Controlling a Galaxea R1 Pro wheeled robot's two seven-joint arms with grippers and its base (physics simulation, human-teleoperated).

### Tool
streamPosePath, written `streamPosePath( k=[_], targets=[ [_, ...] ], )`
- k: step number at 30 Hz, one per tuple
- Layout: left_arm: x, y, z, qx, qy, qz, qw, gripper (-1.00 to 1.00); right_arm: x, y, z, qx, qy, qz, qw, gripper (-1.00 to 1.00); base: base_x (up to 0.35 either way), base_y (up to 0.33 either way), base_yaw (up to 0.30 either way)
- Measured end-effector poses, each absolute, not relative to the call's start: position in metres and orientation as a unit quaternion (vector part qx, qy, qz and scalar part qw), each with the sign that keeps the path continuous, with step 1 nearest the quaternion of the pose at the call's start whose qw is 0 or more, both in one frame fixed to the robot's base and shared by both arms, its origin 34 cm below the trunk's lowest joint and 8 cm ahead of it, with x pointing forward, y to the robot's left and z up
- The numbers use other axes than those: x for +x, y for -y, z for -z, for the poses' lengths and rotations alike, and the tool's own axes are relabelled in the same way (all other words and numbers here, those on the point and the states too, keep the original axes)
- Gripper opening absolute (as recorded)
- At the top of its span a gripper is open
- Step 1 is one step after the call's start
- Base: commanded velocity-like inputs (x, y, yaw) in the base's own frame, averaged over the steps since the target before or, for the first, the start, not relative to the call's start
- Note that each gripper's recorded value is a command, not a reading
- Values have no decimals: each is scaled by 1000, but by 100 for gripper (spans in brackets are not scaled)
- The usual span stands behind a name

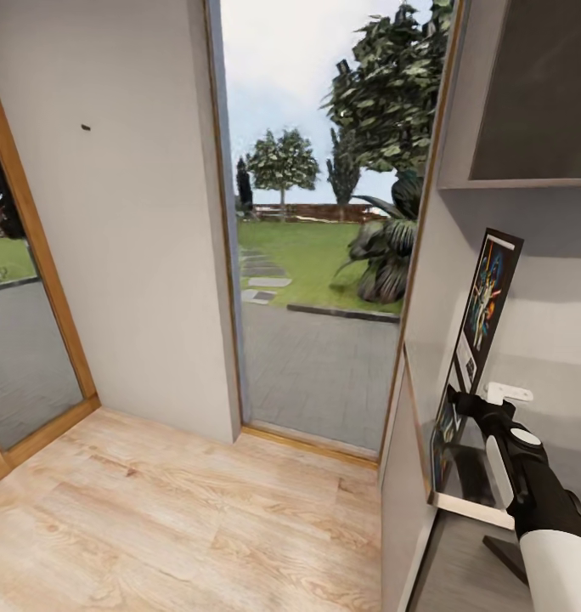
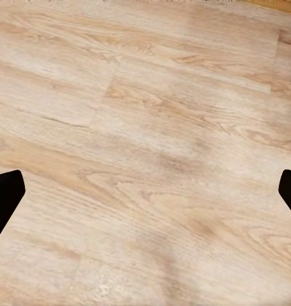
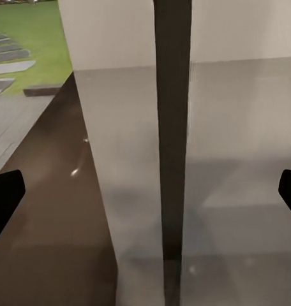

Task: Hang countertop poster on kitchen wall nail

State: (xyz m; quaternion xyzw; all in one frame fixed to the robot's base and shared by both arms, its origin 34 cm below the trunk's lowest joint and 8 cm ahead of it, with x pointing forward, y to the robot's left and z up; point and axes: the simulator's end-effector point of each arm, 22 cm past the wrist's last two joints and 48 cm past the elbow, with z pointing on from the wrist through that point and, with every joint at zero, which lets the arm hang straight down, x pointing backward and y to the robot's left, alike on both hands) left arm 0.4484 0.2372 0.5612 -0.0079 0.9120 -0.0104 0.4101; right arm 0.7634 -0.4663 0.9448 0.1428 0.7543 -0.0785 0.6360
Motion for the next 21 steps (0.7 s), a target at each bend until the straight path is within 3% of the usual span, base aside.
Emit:
streamPosePath(
  k=[21],
  targets=[
    [448,-237,-561,-8,-912,10,410,100,763,466,-945,143,-754,79,636,100,30,-12,0]
  ],
)
